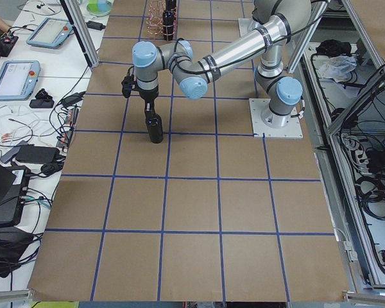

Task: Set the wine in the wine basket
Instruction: 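Lower the open left gripper over the neck of the lying bottle, then close the left gripper on the bottle neck and lift it, then carry the bottle to the table center and stand it upright, then open the left gripper and withdraw it while the right arm approaches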

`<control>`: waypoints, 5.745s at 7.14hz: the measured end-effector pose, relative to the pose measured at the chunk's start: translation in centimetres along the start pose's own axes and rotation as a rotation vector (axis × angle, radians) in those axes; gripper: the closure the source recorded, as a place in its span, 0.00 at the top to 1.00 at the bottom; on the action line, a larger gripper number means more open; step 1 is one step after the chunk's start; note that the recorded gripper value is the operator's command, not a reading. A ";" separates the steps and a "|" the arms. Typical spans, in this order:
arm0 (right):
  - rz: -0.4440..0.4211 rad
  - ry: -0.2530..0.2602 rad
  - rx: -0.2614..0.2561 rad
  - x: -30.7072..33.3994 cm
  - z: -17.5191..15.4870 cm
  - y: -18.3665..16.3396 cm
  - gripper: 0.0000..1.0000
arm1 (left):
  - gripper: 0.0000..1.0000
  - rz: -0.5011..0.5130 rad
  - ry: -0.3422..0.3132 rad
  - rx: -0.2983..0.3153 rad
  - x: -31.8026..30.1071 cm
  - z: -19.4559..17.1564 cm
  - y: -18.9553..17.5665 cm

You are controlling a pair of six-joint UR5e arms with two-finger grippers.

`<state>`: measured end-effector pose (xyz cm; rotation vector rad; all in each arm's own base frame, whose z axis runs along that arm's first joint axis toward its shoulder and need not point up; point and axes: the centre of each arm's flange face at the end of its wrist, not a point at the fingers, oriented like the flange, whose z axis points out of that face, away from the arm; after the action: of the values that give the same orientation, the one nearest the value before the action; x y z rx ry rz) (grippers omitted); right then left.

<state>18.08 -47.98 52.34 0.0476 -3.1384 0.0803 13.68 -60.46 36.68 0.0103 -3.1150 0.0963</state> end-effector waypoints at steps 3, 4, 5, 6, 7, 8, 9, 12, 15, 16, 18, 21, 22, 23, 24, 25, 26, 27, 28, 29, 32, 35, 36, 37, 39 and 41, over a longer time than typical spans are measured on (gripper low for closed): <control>0.000 0.000 0.000 0.0 0.0 0.0 1.00 | 0.00 0.001 -0.020 -0.019 -0.3 0.3 0.1; 0.000 0.000 0.000 0.0 0.0 0.0 1.00 | 0.00 0.002 -0.019 -0.018 -0.2 0.3 0.1; 0.000 0.000 -0.001 0.0 0.0 0.1 1.00 | 0.00 0.004 -0.017 -0.016 -0.2 0.2 0.1; 0.000 0.000 -0.001 0.0 0.0 0.1 1.00 | 0.00 0.007 -0.016 -0.014 -0.2 0.1 0.1; 0.000 0.000 -0.002 0.0 0.0 0.0 1.00 | 0.00 0.010 -0.016 -0.008 0.1 -0.4 0.2; 0.000 0.000 -0.002 0.0 0.0 0.0 1.00 | 0.00 0.017 -0.016 -0.003 0.7 -1.1 0.4; 0.000 0.000 -0.001 0.0 0.0 0.0 1.00 | 0.00 0.021 -0.015 -0.004 1.6 -2.1 0.8; 0.000 0.000 0.000 0.0 0.0 0.1 1.00 | 0.00 -0.006 -0.013 0.011 8.5 -5.7 2.0; 0.000 0.000 -0.002 0.0 0.0 0.0 1.00 | 0.00 -0.040 0.019 0.028 19.5 -7.4 3.5; 0.001 0.000 -0.002 0.0 0.0 0.1 1.00 | 0.00 -0.039 0.035 0.027 23.4 -7.5 4.3; 0.000 0.000 -0.001 0.0 0.0 0.1 1.00 | 0.00 0.002 0.065 0.013 30.3 -7.3 6.3; 0.000 0.000 -0.001 0.0 0.0 0.1 1.00 | 0.00 0.055 0.065 -0.064 39.0 -3.8 10.7; 0.000 0.000 -0.001 0.0 0.0 0.1 1.00 | 0.00 0.077 0.060 -0.090 41.2 -2.8 12.3; 0.000 0.000 -0.001 0.0 0.0 0.1 1.00 | 0.00 0.096 0.054 -0.115 42.4 -1.9 13.8; 0.000 0.000 0.000 0.0 0.0 0.1 1.00 | 0.00 0.111 0.048 -0.137 43.4 -0.9 15.0; 0.000 0.000 0.000 0.0 0.0 0.1 1.00 | 0.00 0.128 0.045 -0.150 44.3 -0.4 16.0; 0.001 0.000 0.000 0.0 0.0 0.1 1.00 | 0.00 0.142 0.044 -0.154 44.9 -0.3 16.6; 0.000 0.000 0.000 0.0 0.0 0.1 1.00 | 0.00 0.152 0.041 -0.153 45.1 -0.4 16.9; 0.000 0.000 -0.001 0.0 0.0 0.1 1.00 | 0.00 0.159 0.039 -0.153 45.2 -0.4 17.0; 0.000 0.000 -0.001 0.0 0.0 0.1 1.00 | 0.00 0.163 0.036 -0.157 45.2 -0.2 17.1; 0.000 0.000 -0.001 0.0 0.0 0.1 1.00 | 0.72 0.168 0.027 -0.180 45.3 0.6 17.7; 0.000 0.000 0.000 0.0 0.0 0.1 1.00 | 1.00 0.157 0.030 -0.194 45.3 0.5 18.2; 0.000 0.000 0.000 0.0 0.0 0.1 1.00 | 1.00 0.155 0.027 -0.204 45.3 0.1 18.3; 0.000 0.000 0.000 0.0 0.0 0.1 1.00 | 1.00 0.152 0.023 -0.218 45.2 -0.7 18.4; 0.000 0.000 -0.001 0.0 0.0 0.1 1.00 | 1.00 0.120 0.018 -0.225 43.6 -5.4 17.2; 0.001 0.000 -0.001 0.0 0.0 0.1 1.00 | 1.00 0.002 0.036 -0.167 37.4 -10.1 13.0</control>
<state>18.09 -47.88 52.38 0.0467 -3.1388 0.0794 -23.51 -47.07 46.88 0.0017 -3.0759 -0.1620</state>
